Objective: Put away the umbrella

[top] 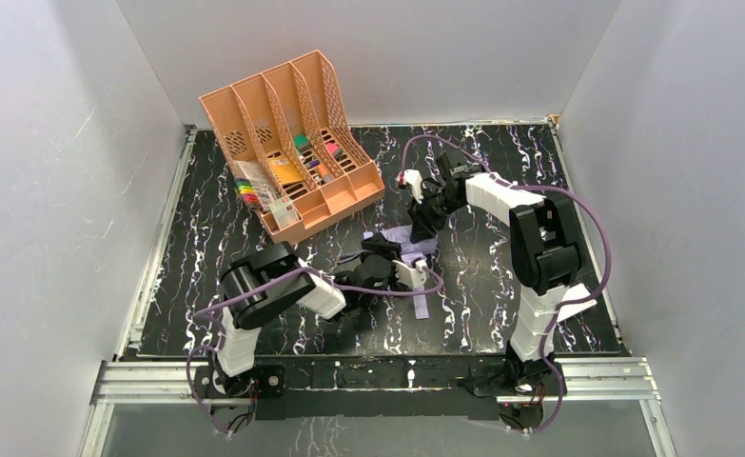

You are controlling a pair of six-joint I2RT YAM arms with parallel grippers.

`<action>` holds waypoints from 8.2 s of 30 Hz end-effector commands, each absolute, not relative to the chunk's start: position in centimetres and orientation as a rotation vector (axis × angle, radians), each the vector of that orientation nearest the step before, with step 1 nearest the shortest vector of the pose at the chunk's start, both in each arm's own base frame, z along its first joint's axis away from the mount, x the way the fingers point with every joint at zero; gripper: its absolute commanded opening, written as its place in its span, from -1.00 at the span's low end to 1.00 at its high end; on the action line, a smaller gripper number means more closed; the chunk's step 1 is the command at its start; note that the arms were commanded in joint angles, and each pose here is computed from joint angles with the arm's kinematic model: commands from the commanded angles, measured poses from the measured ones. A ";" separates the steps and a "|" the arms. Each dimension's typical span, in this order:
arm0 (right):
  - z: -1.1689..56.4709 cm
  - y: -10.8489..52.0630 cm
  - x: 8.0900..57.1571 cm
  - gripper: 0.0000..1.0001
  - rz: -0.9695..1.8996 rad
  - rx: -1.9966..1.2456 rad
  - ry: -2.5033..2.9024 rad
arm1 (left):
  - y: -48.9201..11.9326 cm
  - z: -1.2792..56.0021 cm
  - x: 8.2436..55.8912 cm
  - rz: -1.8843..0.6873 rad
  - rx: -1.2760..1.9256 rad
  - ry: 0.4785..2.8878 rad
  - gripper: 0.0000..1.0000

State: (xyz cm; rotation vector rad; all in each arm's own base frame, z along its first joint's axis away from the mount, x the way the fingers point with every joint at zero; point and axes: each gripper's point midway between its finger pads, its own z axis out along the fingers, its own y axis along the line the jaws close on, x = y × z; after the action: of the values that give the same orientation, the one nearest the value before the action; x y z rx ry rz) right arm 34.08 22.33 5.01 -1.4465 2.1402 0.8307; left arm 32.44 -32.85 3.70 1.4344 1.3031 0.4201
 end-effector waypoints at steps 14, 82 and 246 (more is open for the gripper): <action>1.9 18.5 34.9 -0.30 0.327 -1.535 2.067 | -28.2 8.9 26.0 -0.033 1.178 1.618 0.39; 2.4 20.4 26.8 -0.33 -0.047 -1.702 1.344 | -36.0 2.1 30.1 -1.139 1.312 2.165 -0.47; 15.3 15.0 33.7 0.41 0.387 -0.392 1.930 | -27.9 -3.0 28.0 -0.043 1.664 1.724 -1.00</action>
State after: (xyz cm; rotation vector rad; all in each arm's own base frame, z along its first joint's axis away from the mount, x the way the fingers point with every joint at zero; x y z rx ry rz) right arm 27.70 12.97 8.64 -0.1822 2.3960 0.3598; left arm 32.16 -31.40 2.84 1.3598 1.6790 -0.1200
